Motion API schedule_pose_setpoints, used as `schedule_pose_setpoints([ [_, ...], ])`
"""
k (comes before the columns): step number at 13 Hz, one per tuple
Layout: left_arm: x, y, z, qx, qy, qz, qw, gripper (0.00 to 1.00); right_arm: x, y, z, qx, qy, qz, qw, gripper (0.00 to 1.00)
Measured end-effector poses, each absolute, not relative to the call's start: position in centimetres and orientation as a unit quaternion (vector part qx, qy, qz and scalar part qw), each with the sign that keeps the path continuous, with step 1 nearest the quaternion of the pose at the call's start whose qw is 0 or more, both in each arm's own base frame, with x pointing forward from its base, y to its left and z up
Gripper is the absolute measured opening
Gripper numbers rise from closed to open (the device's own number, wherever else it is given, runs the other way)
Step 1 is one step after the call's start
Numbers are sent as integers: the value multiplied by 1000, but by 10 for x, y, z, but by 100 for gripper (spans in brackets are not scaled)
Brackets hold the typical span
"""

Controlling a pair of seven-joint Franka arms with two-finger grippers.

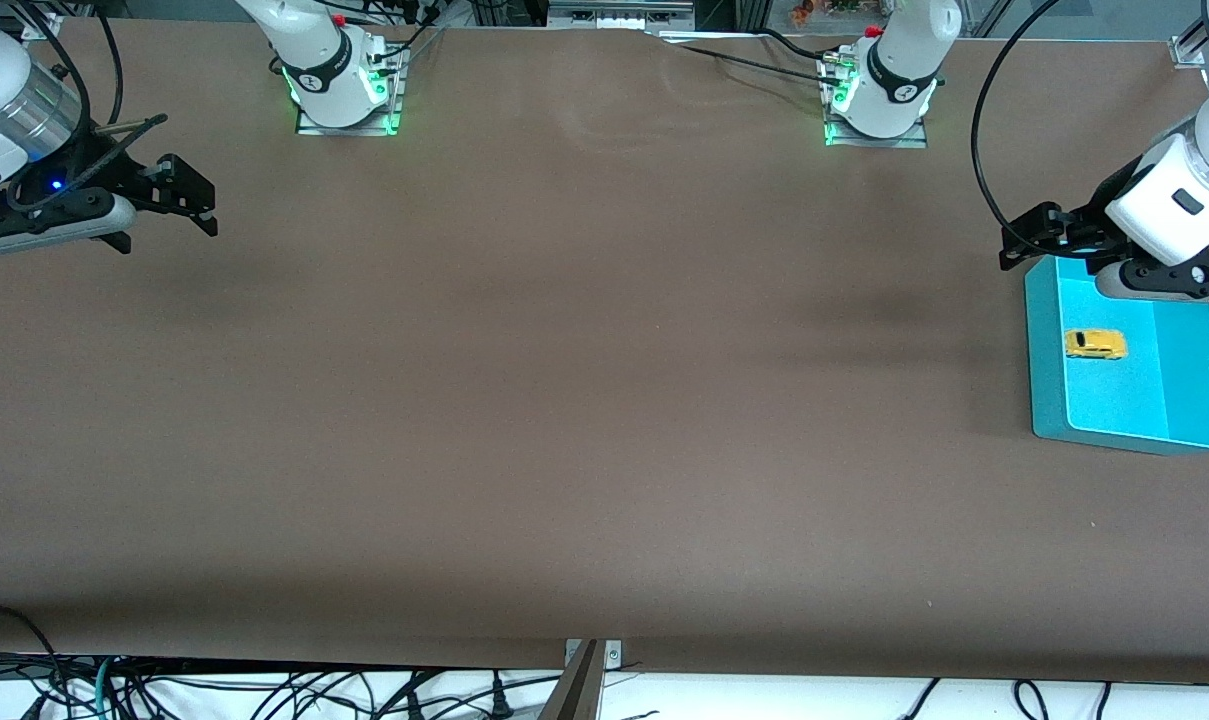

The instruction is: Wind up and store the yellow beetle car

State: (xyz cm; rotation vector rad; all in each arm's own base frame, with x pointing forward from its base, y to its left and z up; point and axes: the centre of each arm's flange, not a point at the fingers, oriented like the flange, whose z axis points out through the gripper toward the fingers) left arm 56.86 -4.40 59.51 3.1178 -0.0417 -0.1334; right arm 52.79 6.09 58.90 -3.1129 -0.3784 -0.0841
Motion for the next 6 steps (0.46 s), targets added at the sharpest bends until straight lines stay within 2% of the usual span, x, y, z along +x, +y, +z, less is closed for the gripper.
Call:
schedule_pose_setpoints([
  [6, 567, -43, 593, 998, -12, -53, 10, 100, 529, 61, 588, -992, -121, -25, 3, 100],
])
